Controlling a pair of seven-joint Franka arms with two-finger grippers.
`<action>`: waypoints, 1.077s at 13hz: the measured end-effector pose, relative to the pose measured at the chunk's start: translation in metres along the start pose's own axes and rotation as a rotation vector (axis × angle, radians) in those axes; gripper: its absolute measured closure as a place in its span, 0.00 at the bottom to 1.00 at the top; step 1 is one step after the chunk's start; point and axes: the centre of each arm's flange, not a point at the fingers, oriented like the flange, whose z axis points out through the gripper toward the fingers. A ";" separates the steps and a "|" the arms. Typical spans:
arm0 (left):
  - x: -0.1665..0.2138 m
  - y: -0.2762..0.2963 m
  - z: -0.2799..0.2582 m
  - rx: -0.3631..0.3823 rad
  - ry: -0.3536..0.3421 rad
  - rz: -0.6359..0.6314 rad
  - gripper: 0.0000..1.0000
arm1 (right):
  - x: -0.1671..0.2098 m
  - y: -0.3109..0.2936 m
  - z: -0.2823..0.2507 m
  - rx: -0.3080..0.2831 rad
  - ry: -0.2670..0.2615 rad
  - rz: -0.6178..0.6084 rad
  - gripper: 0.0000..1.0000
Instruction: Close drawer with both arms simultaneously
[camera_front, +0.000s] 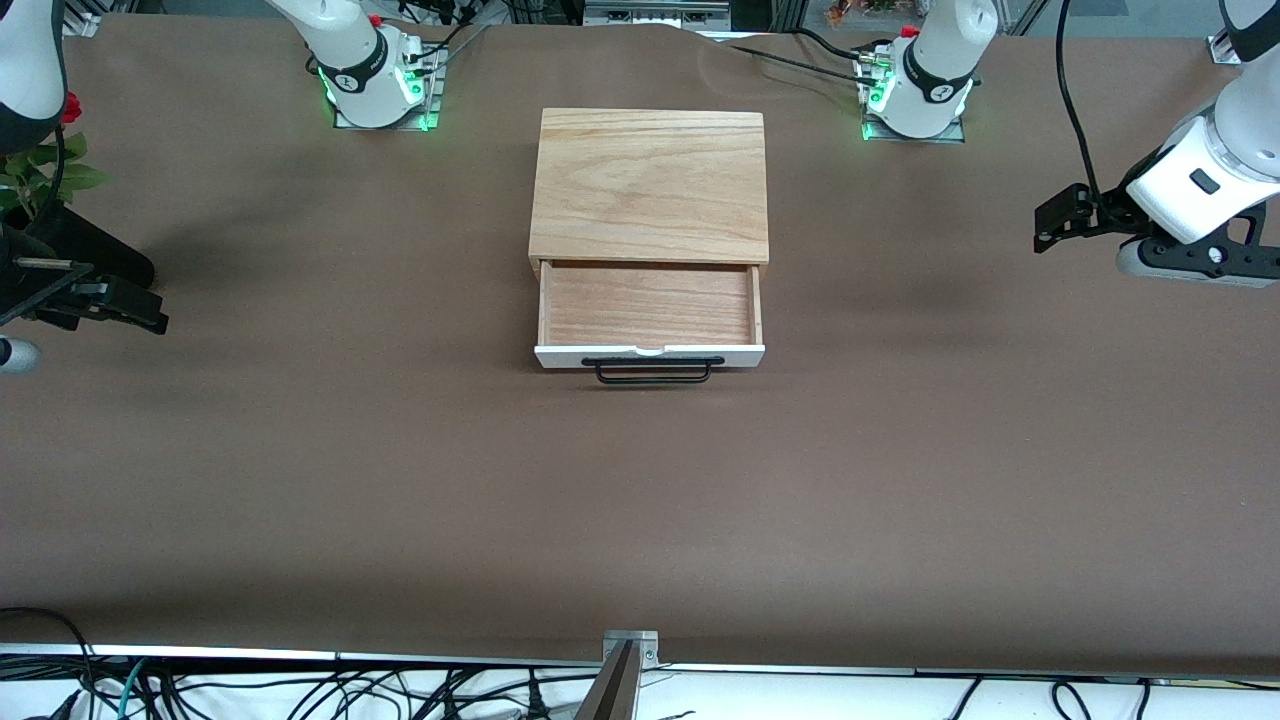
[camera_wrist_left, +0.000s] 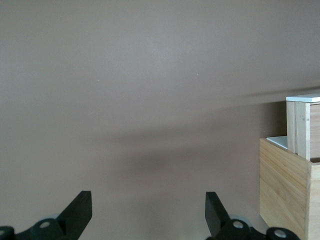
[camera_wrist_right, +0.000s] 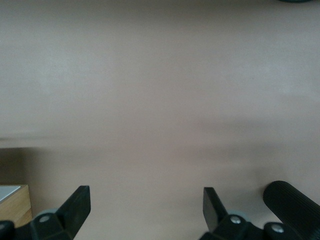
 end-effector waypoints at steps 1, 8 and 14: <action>0.000 -0.001 0.000 0.000 0.000 -0.002 0.00 | 0.000 0.000 0.000 0.000 0.000 0.000 0.00; 0.005 -0.006 -0.004 0.000 0.047 -0.010 0.00 | 0.000 0.000 0.000 0.000 0.000 0.001 0.00; 0.018 -0.002 0.002 -0.013 0.126 -0.007 0.00 | 0.002 -0.002 0.004 0.006 -0.006 0.000 0.00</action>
